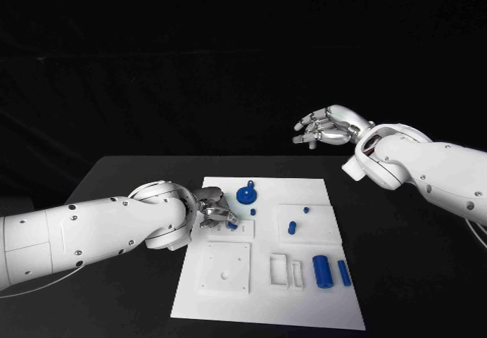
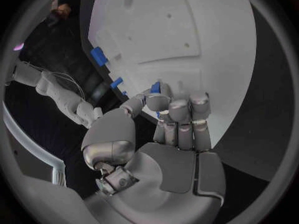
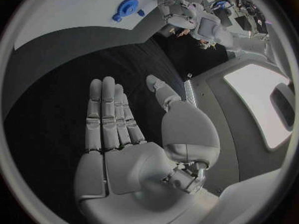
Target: Assemble the parts on the task board
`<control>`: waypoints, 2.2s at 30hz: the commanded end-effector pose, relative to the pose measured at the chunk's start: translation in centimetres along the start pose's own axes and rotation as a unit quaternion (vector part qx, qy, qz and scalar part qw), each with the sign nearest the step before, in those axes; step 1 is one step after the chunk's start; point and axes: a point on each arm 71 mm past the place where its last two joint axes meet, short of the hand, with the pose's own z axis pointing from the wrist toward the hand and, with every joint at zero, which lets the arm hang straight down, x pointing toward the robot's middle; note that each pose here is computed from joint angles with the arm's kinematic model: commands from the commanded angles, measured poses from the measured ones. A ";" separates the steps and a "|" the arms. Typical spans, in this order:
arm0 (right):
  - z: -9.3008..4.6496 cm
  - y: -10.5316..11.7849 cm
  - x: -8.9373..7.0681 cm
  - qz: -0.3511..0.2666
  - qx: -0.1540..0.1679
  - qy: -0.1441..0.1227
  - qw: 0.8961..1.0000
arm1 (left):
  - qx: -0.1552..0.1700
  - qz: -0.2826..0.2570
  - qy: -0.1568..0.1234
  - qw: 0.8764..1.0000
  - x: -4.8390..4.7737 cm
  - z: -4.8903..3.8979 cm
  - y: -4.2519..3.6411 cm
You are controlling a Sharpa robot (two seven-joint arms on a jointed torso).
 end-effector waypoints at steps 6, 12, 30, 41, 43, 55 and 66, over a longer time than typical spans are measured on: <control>0.0 0.0 0.1 -0.003 0.001 0.007 1.000 | -0.018 0.016 0.036 0.999 1.00 0.07 0.49; -0.1 -0.1 0.1 -0.003 0.001 0.009 1.000 | -0.020 0.016 0.037 0.999 0.99 0.05 0.57; -0.1 -0.3 0.0 -0.006 0.009 0.005 1.000 | -0.029 0.018 0.043 0.998 1.00 -0.12 1.01; 0.0 -0.2 0.1 -0.005 0.007 0.004 1.000 | -0.034 0.021 0.045 0.998 0.97 -0.15 1.22; 0.0 -0.2 0.1 -0.005 0.007 0.004 1.000 | -0.035 0.023 0.045 0.998 0.95 -0.15 1.25; 0.0 -0.2 0.4 -0.004 0.006 0.006 1.000 | -0.036 0.029 0.055 0.997 1.10 -0.12 1.25; 0.0 -0.3 0.4 -0.004 0.007 0.007 1.000 | -0.034 0.029 0.056 0.997 1.11 -0.11 1.21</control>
